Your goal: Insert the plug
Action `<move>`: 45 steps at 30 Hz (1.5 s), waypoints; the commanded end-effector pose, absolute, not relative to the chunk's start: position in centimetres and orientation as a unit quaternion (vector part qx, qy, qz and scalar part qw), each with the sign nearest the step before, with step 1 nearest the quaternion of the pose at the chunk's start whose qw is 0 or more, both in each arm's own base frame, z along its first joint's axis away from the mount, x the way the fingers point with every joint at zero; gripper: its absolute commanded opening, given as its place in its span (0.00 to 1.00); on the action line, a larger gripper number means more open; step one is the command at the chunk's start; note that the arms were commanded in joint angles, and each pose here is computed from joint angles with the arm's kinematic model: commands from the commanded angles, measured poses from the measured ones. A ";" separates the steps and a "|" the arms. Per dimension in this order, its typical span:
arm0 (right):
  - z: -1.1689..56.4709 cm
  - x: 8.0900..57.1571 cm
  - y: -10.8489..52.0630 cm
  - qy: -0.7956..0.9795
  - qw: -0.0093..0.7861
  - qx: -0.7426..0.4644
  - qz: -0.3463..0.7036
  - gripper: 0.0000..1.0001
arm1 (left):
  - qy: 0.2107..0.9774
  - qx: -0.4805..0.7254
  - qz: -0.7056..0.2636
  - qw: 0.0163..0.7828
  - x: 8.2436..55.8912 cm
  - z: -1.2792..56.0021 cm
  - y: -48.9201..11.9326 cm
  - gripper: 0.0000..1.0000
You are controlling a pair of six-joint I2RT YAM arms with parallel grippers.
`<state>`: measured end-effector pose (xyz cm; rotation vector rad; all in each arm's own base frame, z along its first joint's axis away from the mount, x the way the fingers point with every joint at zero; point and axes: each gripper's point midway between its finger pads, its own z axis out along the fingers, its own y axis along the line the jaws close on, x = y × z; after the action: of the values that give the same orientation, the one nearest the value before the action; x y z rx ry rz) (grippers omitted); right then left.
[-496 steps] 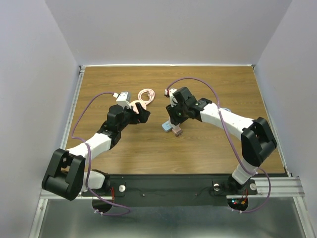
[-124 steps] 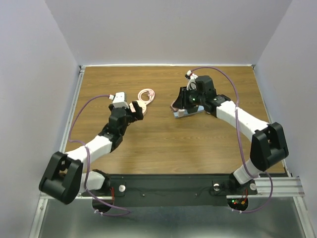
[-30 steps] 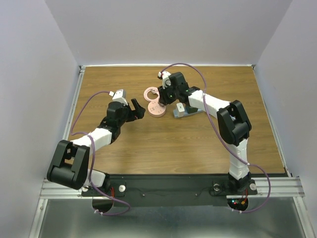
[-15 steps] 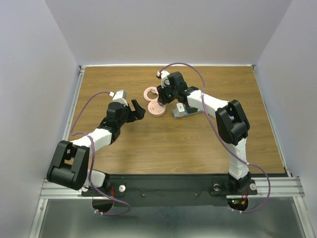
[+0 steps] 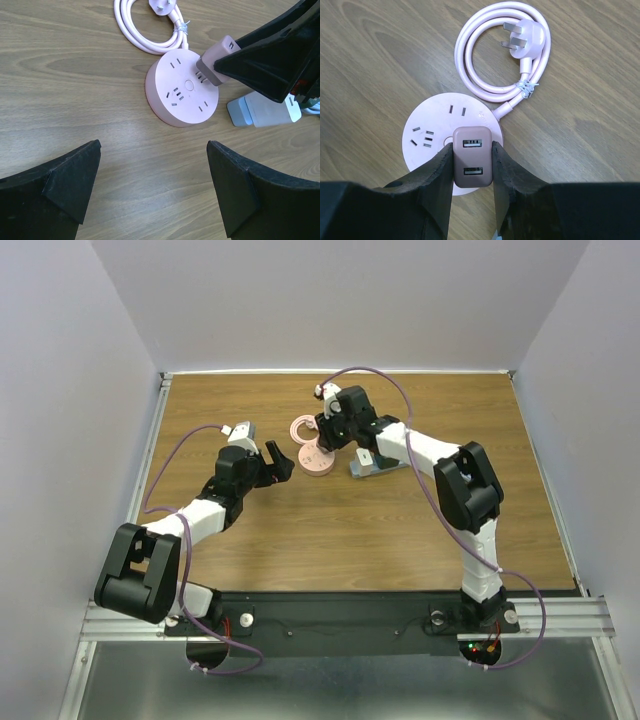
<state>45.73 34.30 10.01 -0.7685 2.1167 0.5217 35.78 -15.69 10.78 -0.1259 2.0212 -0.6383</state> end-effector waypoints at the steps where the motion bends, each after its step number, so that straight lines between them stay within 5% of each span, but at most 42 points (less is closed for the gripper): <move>1: 9.7 45.8 34.6 0.833 0.418 -0.310 0.187 0.00 | 0.822 -0.042 -0.265 0.503 35.9 11.6 -15.6 0.99; 45: 0.9 38.6 31.8 0.886 0.346 -0.293 0.102 0.00 | 0.822 -0.035 -0.271 0.499 35.9 11.5 -15.9 0.99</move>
<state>44.00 34.13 9.00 -0.6290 2.0388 0.3624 35.59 -15.96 10.76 -0.1083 2.0248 -0.6534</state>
